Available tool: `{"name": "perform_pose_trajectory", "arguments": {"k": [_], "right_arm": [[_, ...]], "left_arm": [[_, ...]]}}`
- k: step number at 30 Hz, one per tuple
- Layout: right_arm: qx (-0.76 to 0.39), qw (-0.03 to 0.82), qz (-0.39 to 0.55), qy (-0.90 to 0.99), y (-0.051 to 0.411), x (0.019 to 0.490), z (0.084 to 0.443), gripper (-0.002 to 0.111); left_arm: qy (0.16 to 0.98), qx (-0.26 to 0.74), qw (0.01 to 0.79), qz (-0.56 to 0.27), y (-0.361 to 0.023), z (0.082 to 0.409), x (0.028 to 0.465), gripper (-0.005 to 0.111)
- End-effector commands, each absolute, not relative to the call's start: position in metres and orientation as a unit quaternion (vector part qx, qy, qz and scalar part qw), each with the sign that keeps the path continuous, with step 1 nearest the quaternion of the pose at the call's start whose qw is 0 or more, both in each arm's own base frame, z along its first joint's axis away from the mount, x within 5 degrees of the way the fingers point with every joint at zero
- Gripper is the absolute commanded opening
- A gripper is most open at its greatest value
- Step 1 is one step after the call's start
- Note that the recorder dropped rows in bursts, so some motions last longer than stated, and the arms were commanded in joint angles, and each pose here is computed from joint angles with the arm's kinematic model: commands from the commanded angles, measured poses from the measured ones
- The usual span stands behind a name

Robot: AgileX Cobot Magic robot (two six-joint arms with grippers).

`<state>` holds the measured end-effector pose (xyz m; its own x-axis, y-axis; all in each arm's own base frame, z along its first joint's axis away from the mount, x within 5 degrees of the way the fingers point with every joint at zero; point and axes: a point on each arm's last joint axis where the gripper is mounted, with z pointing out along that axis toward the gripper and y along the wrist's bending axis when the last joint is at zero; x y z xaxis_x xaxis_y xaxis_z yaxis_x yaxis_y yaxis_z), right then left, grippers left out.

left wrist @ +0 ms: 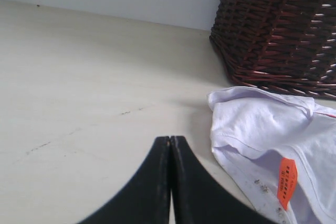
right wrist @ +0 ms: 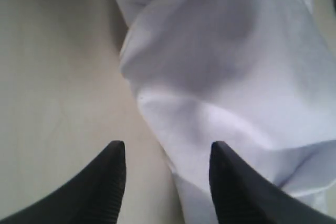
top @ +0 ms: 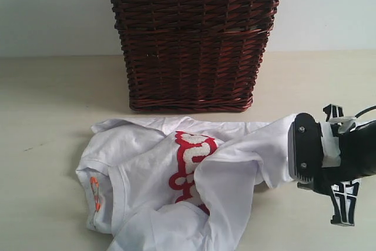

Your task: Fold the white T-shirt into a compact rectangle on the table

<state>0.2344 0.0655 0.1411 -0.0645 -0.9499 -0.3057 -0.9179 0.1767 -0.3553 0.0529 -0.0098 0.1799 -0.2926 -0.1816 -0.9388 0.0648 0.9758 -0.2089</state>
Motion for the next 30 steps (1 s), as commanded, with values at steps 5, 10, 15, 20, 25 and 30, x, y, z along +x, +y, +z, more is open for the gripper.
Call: {"name": "perform_pose_trajectory", "arguments": {"k": [5, 10, 15, 20, 25, 30], "right_arm": [[-0.633, 0.213, -0.067, 0.741, 0.060, 0.246, 0.108, 0.028], [-0.633, 0.240, -0.071, 0.733, 0.062, 0.245, 0.125, 0.000], [-0.642, 0.297, -0.043, 0.706, 0.069, 0.231, 0.165, 0.000], [-0.672, 0.290, 0.024, 0.681, 0.074, 0.200, 0.194, 0.000], [-0.743, 0.094, 0.026, 0.662, 0.051, 0.170, 0.185, 0.000], [-0.769, -0.010, 0.050, 0.637, 0.039, 0.154, 0.184, 0.000]], "left_arm": [[0.793, -0.037, 0.598, -0.109, -0.010, 0.181, 0.053, 0.000], [0.793, -0.037, 0.598, -0.109, -0.010, 0.181, 0.053, 0.000], [0.794, -0.036, 0.598, -0.108, -0.010, 0.181, 0.053, 0.000], [0.794, -0.036, 0.598, -0.108, -0.010, 0.181, 0.053, 0.000], [0.794, -0.036, 0.598, -0.108, -0.010, 0.181, 0.053, 0.000], [0.794, -0.036, 0.598, -0.108, -0.010, 0.181, 0.053, 0.000]]}}
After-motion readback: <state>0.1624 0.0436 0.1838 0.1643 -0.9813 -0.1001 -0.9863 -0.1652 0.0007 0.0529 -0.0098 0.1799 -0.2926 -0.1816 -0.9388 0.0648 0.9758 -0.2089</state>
